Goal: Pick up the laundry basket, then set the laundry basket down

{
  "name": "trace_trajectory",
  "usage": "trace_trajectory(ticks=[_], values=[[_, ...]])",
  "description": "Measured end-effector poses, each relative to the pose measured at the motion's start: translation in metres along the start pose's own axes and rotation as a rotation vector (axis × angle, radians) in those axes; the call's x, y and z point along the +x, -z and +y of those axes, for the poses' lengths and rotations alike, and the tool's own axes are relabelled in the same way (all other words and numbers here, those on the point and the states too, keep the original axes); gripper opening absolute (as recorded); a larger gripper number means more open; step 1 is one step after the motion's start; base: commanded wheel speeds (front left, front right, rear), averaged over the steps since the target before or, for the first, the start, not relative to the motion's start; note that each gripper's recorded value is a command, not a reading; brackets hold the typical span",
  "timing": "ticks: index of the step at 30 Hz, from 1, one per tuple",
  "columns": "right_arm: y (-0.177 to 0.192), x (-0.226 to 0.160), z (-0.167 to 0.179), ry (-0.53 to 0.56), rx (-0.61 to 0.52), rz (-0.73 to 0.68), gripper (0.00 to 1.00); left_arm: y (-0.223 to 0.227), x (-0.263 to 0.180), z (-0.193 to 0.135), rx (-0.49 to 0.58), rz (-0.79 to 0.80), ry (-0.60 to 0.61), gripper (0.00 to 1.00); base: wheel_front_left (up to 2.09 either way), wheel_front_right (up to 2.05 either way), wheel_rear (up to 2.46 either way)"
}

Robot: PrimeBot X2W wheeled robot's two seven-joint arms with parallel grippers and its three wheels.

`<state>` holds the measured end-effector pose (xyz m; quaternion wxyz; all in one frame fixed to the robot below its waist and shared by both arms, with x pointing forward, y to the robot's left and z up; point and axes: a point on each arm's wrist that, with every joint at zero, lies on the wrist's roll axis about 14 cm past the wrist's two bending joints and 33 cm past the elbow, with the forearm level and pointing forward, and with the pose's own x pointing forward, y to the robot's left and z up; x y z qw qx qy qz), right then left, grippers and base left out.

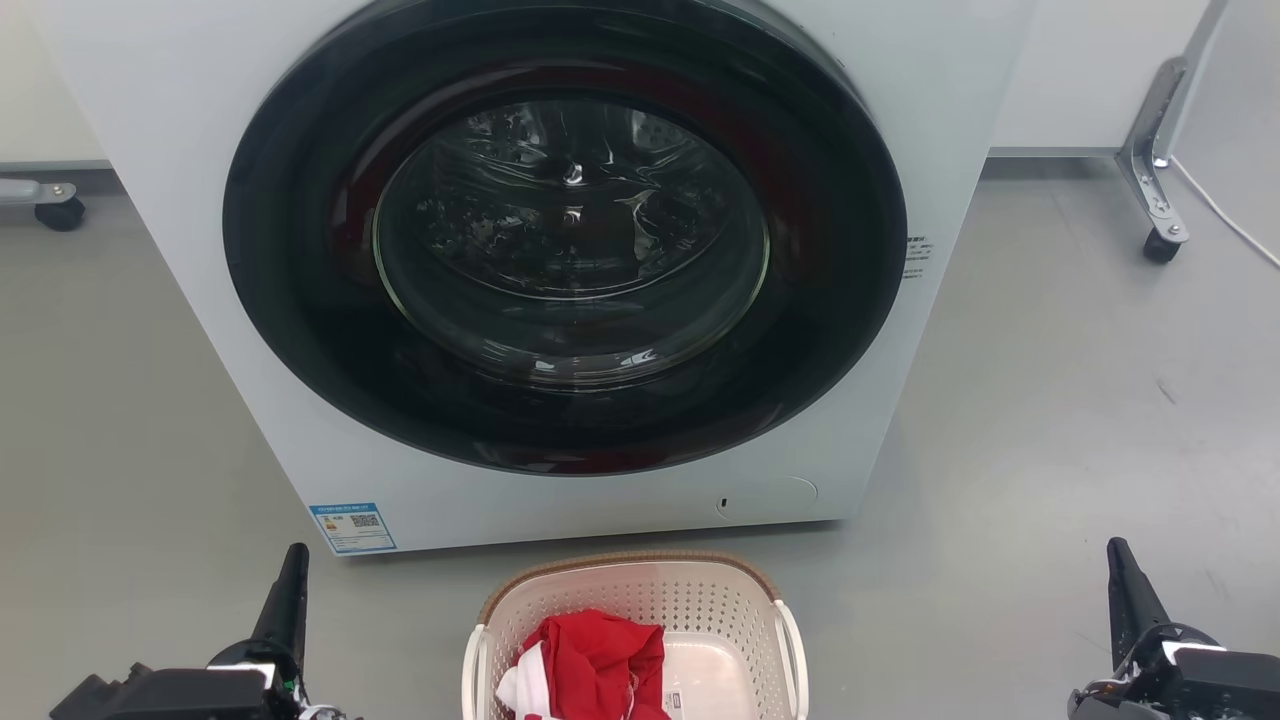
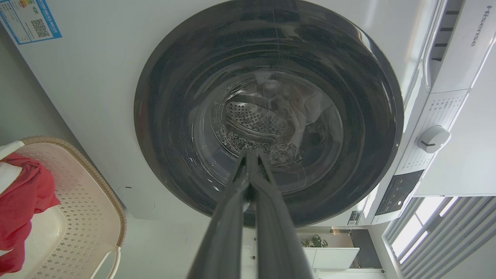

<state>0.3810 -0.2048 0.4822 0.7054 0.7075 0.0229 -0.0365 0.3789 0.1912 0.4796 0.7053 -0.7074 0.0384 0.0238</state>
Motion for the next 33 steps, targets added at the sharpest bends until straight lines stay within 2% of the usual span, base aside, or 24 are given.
trace_trajectory(ticks=[33], values=[[0.0000,0.0000,0.0000,0.000,0.000,0.000,0.00,0.0001,0.0000,0.0002,0.000,0.000,-0.001,0.00,0.00,0.00,0.00]])
